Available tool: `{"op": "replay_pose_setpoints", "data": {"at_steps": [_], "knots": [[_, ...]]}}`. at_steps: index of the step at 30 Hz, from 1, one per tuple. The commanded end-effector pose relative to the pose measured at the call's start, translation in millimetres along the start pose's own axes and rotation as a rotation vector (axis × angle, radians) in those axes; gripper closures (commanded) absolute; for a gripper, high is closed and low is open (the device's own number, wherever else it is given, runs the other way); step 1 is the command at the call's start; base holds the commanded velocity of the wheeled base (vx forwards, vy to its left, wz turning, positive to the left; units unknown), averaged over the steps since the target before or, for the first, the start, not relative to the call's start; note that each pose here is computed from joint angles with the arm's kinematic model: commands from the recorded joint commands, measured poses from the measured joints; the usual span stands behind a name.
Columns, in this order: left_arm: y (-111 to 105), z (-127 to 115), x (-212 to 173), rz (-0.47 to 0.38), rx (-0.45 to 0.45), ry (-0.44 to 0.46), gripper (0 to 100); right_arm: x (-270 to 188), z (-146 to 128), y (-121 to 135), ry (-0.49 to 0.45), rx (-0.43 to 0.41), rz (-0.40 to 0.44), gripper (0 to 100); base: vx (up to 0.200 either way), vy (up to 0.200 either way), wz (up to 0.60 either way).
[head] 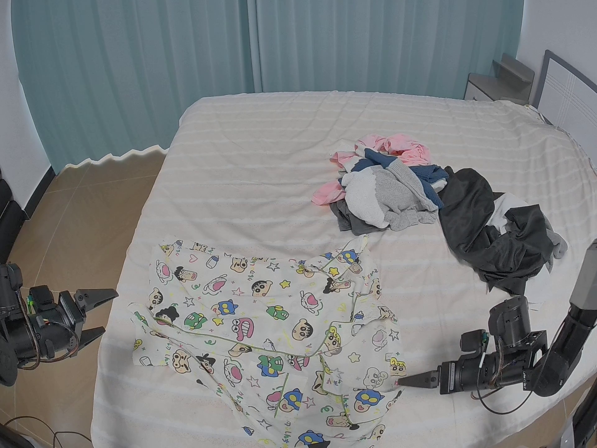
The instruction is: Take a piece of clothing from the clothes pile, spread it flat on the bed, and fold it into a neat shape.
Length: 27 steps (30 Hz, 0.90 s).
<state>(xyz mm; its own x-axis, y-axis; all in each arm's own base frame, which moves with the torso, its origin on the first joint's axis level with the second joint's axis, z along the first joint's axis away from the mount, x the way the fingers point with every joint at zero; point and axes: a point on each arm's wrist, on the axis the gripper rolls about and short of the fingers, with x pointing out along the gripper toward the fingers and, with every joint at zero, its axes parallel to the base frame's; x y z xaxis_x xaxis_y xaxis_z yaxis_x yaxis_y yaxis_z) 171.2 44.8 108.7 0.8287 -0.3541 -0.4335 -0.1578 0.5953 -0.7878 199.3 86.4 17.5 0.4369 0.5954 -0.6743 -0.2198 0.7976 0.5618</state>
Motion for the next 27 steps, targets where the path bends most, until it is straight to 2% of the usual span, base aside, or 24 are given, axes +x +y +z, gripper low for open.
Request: {"op": "replay_pose_setpoints", "data": {"at_steps": [1, 6, 12, 27], "knots": [[1, -1, -1, -0.003, -0.001, 0.007, 0, 32, 15, -18, -0.043, 0.019, -0.006, 0, 0.000, 0.000, 0.00], [1, -1, -1, -0.003, -0.001, 0.007, 0, 54, 21, -27, -0.034, 0.021, -0.015, 0, 0.000, 0.000, 0.00], [4, 0, 2, 0.008, -0.013, 0.019, 0, 68, 39, -29, -0.080, 0.001, -0.001, 0, 0.000, 0.000, 0.00], [8, -2, 5, 0.020, 0.005, 0.037, 0, 97, 55, -37, -0.106, -0.013, 0.008, 0, 0.000, 0.000, 0.00]]}}
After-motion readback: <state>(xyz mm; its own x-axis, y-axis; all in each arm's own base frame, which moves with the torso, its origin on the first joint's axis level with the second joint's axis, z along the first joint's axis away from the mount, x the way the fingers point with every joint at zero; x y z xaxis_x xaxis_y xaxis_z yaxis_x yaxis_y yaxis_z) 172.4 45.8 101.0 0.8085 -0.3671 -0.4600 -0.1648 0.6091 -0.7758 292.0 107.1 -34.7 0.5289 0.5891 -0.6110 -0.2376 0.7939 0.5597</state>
